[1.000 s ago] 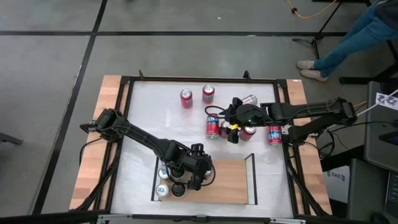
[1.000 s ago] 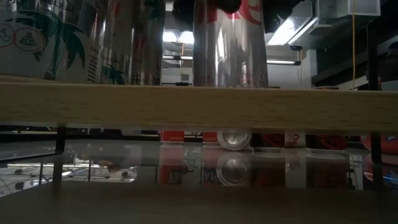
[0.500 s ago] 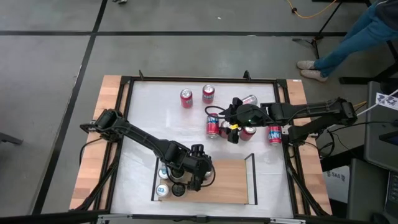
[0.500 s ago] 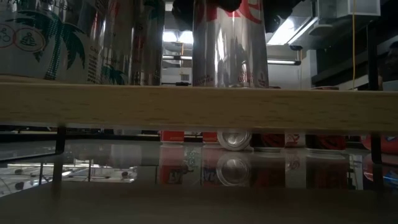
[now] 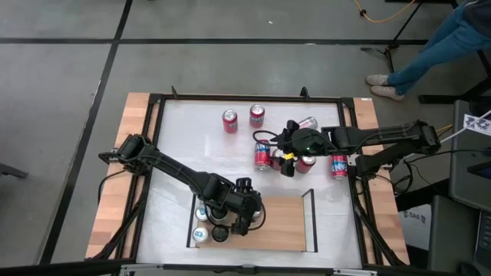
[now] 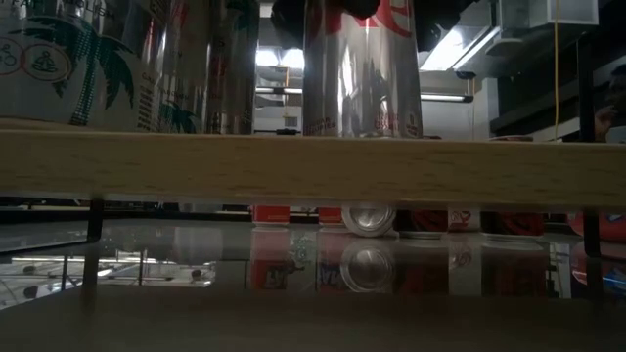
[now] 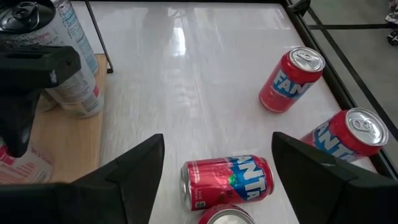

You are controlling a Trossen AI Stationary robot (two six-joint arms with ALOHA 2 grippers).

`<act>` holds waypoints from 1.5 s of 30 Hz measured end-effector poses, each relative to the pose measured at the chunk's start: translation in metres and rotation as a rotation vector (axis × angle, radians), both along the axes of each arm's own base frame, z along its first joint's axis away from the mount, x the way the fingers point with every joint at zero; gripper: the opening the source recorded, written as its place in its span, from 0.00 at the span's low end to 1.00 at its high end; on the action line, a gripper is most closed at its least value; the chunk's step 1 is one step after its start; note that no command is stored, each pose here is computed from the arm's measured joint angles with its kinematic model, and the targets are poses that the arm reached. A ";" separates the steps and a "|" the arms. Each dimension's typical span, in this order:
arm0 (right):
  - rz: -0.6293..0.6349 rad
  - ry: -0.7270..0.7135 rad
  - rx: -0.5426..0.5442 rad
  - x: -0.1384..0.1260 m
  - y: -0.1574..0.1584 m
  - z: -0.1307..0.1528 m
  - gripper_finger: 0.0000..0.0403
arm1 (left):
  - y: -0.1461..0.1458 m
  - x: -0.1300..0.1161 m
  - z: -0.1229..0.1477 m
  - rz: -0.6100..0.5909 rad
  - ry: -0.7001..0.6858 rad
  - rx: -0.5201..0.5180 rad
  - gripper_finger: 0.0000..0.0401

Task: Place canned beverage on shelf
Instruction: Put the left silver soda can on the shelf

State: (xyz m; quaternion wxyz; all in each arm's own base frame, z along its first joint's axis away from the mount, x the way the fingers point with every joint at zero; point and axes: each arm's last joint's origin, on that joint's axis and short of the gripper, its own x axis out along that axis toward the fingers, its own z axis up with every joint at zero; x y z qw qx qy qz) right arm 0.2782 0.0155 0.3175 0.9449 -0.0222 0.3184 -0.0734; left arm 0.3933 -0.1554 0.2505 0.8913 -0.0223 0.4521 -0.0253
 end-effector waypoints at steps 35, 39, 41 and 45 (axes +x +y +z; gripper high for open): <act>0.143 -0.008 0.101 0.000 0.017 0.001 0.71 | 0.013 -0.021 0.055 0.003 -0.132 -0.063 0.89; 0.186 -0.018 0.083 -0.002 0.036 0.001 0.71 | 0.025 -0.032 0.076 0.006 -0.173 -0.062 0.89; 0.188 -0.024 0.063 -0.004 0.044 0.002 0.71 | 0.032 -0.039 0.089 0.002 -0.196 -0.050 0.89; 0.147 -0.032 0.031 -0.003 0.060 -0.002 0.71 | 0.053 -0.062 0.118 0.002 -0.247 -0.004 0.90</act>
